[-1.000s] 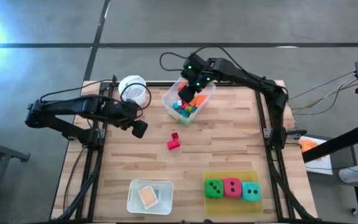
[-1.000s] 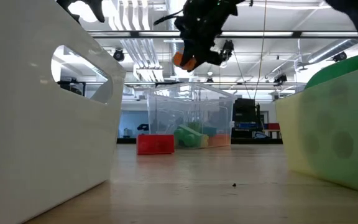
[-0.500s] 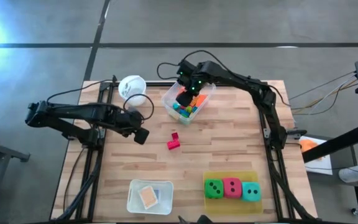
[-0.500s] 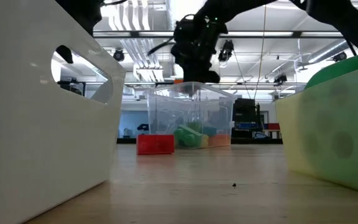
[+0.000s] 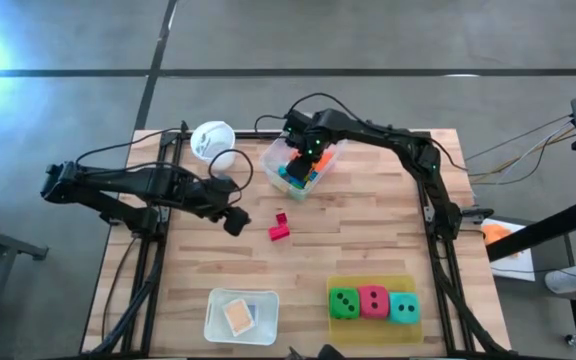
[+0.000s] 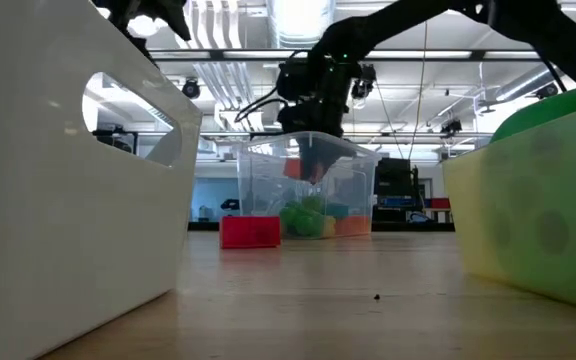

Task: Pick & Place Toys
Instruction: Put the orange game piece into the transparent bin, then put the red game piece into the transparent bin

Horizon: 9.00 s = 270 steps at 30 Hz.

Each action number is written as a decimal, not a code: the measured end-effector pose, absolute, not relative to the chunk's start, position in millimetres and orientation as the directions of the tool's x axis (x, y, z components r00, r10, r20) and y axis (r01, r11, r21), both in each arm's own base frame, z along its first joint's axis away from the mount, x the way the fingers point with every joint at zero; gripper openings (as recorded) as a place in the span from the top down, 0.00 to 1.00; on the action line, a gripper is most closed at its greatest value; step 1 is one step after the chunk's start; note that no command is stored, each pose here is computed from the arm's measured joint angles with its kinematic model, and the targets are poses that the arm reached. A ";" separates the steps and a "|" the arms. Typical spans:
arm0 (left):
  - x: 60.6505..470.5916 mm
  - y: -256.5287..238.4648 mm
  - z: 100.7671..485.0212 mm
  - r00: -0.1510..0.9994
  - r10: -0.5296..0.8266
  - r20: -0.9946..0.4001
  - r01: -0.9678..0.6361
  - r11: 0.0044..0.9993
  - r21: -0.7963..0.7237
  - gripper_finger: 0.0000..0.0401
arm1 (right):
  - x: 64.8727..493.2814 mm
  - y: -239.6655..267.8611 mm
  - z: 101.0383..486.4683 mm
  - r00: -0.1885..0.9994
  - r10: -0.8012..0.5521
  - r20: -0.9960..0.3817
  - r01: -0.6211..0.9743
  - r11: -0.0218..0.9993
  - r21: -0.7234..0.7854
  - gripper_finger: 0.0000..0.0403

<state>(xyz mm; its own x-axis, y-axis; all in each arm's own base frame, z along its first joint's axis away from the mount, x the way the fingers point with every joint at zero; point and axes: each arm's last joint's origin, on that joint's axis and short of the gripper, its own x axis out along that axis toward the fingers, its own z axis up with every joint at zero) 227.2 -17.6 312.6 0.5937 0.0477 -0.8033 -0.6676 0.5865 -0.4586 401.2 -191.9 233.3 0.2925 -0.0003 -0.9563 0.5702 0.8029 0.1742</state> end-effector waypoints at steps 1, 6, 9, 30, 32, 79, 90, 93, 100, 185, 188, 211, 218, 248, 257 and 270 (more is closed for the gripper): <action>228.1 -17.7 313.2 0.603 0.047 -0.796 -0.658 0.593 -0.463 0.24 | 400.6 -191.6 229.4 0.285 0.003 -0.958 0.572 0.802 0.173 0.70; 231.9 -18.7 316.3 0.643 0.042 -0.765 -0.625 0.606 -0.492 0.24 | 398.9 -190.5 212.0 0.273 0.011 -0.962 0.587 0.790 0.175 0.70; 232.3 -18.7 316.6 0.647 0.042 -0.762 -0.623 0.605 -0.496 0.24 | 397.7 -190.0 205.9 0.268 0.020 -0.963 0.597 0.781 0.182 0.70; 232.4 -18.7 316.7 0.648 0.042 -0.761 -0.622 0.605 -0.497 0.24 | 395.5 -188.2 196.4 0.254 0.026 -0.967 0.598 0.782 0.178 0.54; 232.4 -18.7 316.7 0.648 0.042 -0.761 -0.622 0.605 -0.497 0.24 | 395.9 -188.7 193.2 0.248 0.029 -0.968 0.598 0.782 0.176 0.49; 229.8 -18.7 314.5 0.621 0.036 -0.783 -0.623 0.628 -0.466 0.24 | 353.9 -77.9 341.5 0.538 -0.012 -0.843 0.306 0.935 0.181 0.09; 206.5 -30.4 304.7 0.429 -0.014 -0.903 -0.662 0.675 -0.325 0.24 | 382.4 5.6 330.5 0.581 0.055 -0.812 -0.068 0.998 0.019 0.09; 200.0 -37.8 303.3 0.433 -0.021 -0.901 -0.635 0.702 -0.322 0.24 | 392.6 18.5 322.3 0.595 0.074 -0.800 -0.126 0.992 -0.002 0.09; 178.4 -52.5 291.1 0.436 -0.041 -0.899 -0.657 0.668 -0.349 0.24 | 414.3 29.6 293.8 0.579 0.085 -0.811 -0.179 0.984 -0.025 0.09; 152.9 -70.1 285.0 0.474 -0.133 -0.870 -0.630 0.640 -0.441 0.24 | 430.3 11.7 242.5 0.424 0.215 -0.880 -0.184 0.972 0.149 0.62; 155.8 -70.7 286.7 0.508 -0.127 -0.852 -0.620 0.633 -0.464 0.24 | 415.5 11.3 274.1 0.471 0.209 -0.857 -0.154 0.976 0.153 0.62; 182.1 -76.7 281.0 0.563 -0.129 -0.816 -0.607 0.605 -0.515 0.24 | 341.0 -128.2 356.4 0.632 -0.129 -0.765 0.570 0.746 0.345 0.62; 182.1 -76.5 281.0 0.562 -0.132 -0.817 -0.610 0.601 -0.517 0.24 | 342.4 -156.7 340.4 0.609 -0.121 -0.784 0.626 0.680 0.382 0.62; 182.3 -75.8 281.0 0.554 -0.150 -0.819 -0.616 0.588 -0.525 0.24 | 367.8 -197.9 344.4 0.406 -0.098 -0.909 0.622 0.758 0.197 0.62; 182.3 -75.8 281.0 0.555 -0.150 -0.818 -0.624 0.575 -0.529 0.24 | 390.4 -197.5 314.8 0.340 -0.048 -0.939 0.579 0.797 0.169 0.62; 182.3 -75.9 281.1 0.555 -0.150 -0.818 -0.624 0.575 -0.529 0.24 | 400.5 -193.9 260.6 0.241 -0.032 -0.970 0.558 0.822 0.112 0.62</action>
<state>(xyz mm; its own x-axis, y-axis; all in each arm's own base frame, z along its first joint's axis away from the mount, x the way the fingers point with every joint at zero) 182.3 -75.9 281.1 0.5549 -0.1504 -0.8182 -0.6241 0.5750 -0.5290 400.5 -193.9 260.6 0.2409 -0.0319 -0.9700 0.5582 0.8222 0.1116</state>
